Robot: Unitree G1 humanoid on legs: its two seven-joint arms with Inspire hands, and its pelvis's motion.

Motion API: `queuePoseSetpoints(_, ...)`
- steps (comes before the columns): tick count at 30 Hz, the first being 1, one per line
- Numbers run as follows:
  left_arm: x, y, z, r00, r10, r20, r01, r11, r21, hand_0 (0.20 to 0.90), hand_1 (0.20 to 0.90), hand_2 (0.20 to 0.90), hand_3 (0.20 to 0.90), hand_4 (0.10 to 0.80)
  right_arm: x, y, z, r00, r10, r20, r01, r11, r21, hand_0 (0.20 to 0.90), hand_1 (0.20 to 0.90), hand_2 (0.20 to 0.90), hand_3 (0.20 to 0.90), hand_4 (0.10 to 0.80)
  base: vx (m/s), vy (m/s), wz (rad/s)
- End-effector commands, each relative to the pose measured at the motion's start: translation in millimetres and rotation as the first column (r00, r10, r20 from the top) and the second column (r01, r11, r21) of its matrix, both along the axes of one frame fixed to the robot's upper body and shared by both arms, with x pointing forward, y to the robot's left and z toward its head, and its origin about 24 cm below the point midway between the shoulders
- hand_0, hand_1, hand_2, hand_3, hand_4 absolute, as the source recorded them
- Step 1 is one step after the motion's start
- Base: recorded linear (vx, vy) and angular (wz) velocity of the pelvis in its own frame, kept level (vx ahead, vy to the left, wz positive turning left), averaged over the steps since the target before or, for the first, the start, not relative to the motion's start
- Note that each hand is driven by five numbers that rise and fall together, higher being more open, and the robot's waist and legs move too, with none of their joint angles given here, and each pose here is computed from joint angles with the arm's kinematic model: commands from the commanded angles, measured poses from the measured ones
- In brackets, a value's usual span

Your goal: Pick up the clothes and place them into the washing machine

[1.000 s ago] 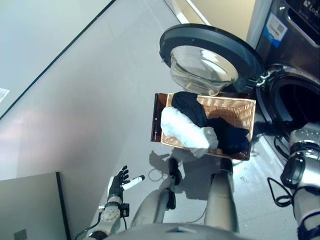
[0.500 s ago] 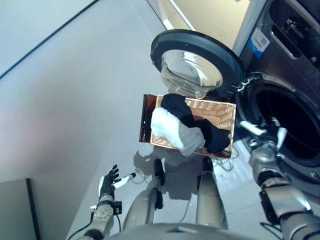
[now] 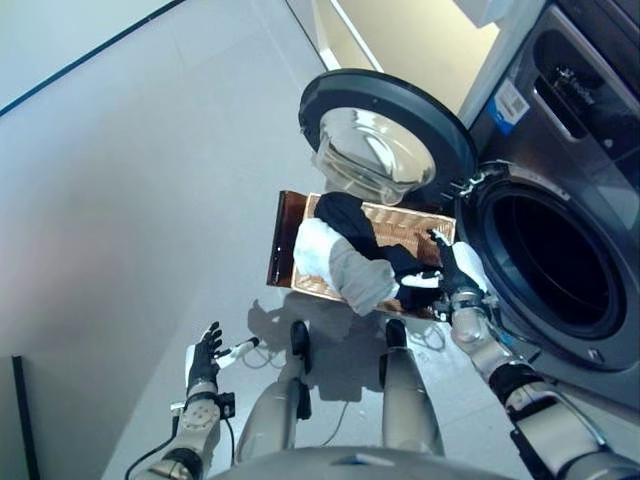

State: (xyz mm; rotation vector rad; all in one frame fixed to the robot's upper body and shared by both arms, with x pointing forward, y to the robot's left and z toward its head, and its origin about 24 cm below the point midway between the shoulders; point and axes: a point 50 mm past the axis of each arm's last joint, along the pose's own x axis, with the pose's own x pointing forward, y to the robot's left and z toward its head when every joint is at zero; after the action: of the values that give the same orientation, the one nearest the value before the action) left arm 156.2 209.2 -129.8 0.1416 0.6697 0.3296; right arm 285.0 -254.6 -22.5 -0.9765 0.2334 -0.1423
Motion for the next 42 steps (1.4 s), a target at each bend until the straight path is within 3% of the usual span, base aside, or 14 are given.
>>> queuePoseSetpoints(1, 3, 39, 12, 0.997, 0.059, 0.046, -0.064, 0.99, 0.124, 0.9, 0.9, 0.9, 0.9, 0.8, 21, -2, 24, 0.994, 0.1, 0.05, -0.087, 0.972, -0.217, 0.9, 0.9, 0.9, 0.9, 0.8, -0.018, 0.003, 0.07)
queuePoseSetpoints(15, 11, 37, 16, 0.997, 0.038, 0.068, -0.046, 0.992, 0.118, 0.9, 0.9, 0.9, 0.9, 0.8, 43, -22, 48, 0.997, 0.072, 0.009, -0.062, 0.91, -0.41, 0.9, 0.9, 0.9, 0.9, 0.8, -0.007, 0.002, 0.04)
queuePoseSetpoints(27, 25, 35, 24, 0.993, 0.019, 0.119, -0.032, 0.993, 0.111, 0.9, 0.9, 0.9, 0.9, 0.8, 48, -27, 48, 0.999, -0.045, -0.001, 0.042, 0.944, -0.326, 0.9, 0.9, 0.9, 0.9, 0.8, -0.026, 0.011, 0.07)
queuePoseSetpoints(34, 20, 42, 22, 0.995, 0.046, 0.094, -0.058, 0.99, 0.127, 0.9, 0.9, 0.9, 0.9, 0.8, 41, -9, 29, 0.999, -0.024, -0.035, 0.016, 0.973, -0.232, 0.9, 0.9, 0.9, 0.9, 0.8, 0.0, 0.0, 0.01)
queuePoseSetpoints(42, 22, 43, 26, 0.992, 0.043, 0.12, -0.058, 0.99, 0.126, 0.9, 0.9, 0.9, 0.9, 0.8, 43, -7, 30, 0.999, -0.016, -0.043, 0.005, 0.965, -0.261, 0.9, 0.9, 0.9, 0.9, 0.8, -0.042, 0.026, 0.0)
